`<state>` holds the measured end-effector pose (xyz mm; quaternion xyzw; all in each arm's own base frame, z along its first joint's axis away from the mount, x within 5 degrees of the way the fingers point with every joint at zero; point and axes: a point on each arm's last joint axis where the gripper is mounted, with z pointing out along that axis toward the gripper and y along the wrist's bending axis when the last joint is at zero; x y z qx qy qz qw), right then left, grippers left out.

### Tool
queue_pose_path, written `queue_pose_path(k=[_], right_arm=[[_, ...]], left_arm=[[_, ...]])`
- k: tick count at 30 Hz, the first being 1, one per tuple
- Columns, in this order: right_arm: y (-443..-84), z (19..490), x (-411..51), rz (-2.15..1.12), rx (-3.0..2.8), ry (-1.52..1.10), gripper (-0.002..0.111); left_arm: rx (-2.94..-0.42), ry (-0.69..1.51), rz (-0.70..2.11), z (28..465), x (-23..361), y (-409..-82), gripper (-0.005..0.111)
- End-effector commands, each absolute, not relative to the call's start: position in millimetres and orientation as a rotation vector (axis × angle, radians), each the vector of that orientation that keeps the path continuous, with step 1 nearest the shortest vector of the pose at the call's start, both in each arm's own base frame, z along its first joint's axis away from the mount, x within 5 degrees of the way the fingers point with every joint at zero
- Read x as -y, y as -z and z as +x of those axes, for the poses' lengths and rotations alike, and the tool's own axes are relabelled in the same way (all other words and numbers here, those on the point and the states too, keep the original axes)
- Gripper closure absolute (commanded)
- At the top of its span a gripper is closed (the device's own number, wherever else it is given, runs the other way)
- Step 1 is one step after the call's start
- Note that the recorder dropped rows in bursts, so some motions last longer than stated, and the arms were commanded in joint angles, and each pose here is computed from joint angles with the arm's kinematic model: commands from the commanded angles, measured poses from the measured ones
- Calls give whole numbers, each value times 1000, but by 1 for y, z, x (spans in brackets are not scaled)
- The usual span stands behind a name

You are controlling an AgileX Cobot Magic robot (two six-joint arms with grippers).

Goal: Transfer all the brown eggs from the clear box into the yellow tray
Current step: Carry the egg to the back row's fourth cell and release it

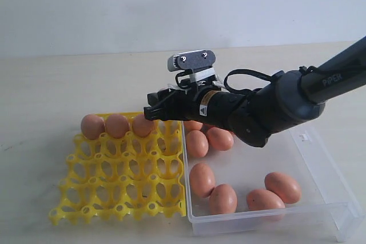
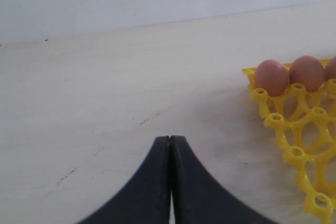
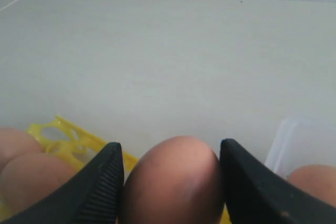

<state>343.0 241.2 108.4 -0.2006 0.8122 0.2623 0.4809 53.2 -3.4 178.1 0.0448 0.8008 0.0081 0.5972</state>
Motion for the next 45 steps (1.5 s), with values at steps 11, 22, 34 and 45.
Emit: queue_pose_path(k=[11, 22, 34, 45], right_arm=[[-101, 340, -242, -581, -2047, -592, 108], [-99, 338, -240, -553, -2119, -596, 61], [-118, 336, -236, -578, -2131, -547, 54], [-183, 327, -218, -625, -2141, -369, 74]], left_arm=[[-1840, -12, 97, 53, 4, -181, 107], [-1840, -12, 97, 53, 4, -181, 107], [-1840, -12, 97, 53, 4, -181, 107], [-1840, -12, 97, 53, 4, -181, 107]])
